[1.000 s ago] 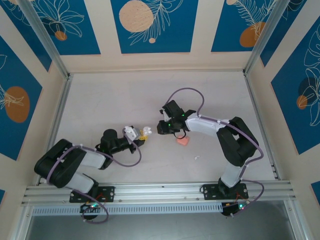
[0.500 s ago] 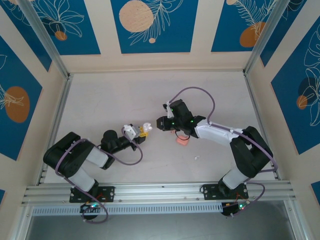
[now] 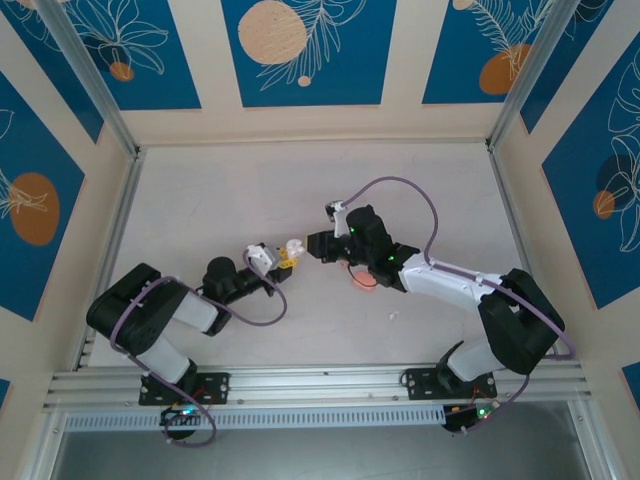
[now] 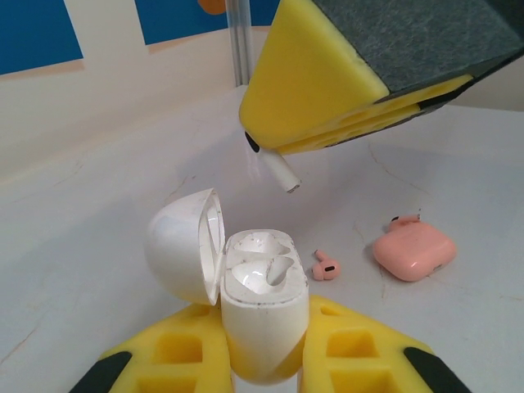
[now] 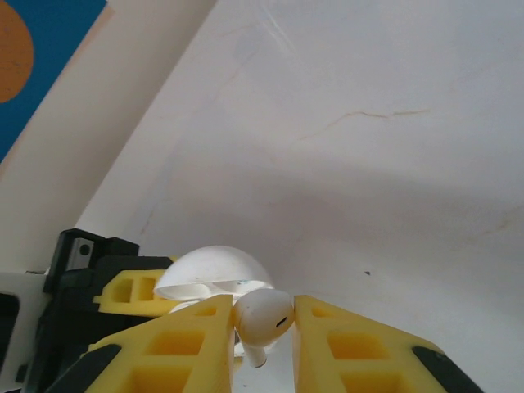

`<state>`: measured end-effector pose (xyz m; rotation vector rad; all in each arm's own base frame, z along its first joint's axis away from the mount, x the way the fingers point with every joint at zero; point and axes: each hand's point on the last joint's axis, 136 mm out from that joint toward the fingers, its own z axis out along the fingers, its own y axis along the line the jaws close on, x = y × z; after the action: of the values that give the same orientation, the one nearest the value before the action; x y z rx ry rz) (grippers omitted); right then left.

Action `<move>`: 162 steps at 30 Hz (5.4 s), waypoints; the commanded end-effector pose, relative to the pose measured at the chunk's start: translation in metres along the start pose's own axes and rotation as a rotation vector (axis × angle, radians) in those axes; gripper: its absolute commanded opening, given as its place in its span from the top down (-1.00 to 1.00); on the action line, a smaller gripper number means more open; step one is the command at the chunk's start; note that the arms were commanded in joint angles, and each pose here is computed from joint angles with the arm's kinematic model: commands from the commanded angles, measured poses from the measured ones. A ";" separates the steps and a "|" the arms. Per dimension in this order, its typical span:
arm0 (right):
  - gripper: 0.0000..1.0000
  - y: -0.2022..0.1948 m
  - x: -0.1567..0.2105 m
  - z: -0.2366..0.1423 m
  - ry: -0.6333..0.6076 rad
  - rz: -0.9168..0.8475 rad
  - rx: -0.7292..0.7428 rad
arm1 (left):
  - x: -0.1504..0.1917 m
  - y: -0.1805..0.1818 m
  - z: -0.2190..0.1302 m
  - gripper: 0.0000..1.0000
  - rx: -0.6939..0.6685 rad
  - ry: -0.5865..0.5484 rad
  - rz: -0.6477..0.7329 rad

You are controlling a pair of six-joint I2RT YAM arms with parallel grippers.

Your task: Insert the wireless bluetooth earbuds into the charging case

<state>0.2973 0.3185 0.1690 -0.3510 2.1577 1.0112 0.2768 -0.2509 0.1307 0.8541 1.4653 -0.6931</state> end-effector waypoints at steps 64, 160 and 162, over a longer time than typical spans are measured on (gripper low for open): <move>-0.04 0.054 -0.011 -0.007 -0.139 -0.180 -0.098 | -0.075 0.004 -0.007 0.74 -0.029 -0.211 0.009; 0.59 0.058 -0.020 -0.030 0.147 0.175 -0.330 | -0.079 -0.019 -0.012 0.72 0.077 -0.228 0.115; 0.60 0.059 -0.020 -0.031 0.147 0.170 -0.333 | -0.079 -0.019 -0.012 0.72 0.079 -0.228 0.115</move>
<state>0.2636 0.3287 0.2151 -0.3852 2.2201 1.4659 0.2629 -0.2543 0.1903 0.8628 1.2713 -0.7199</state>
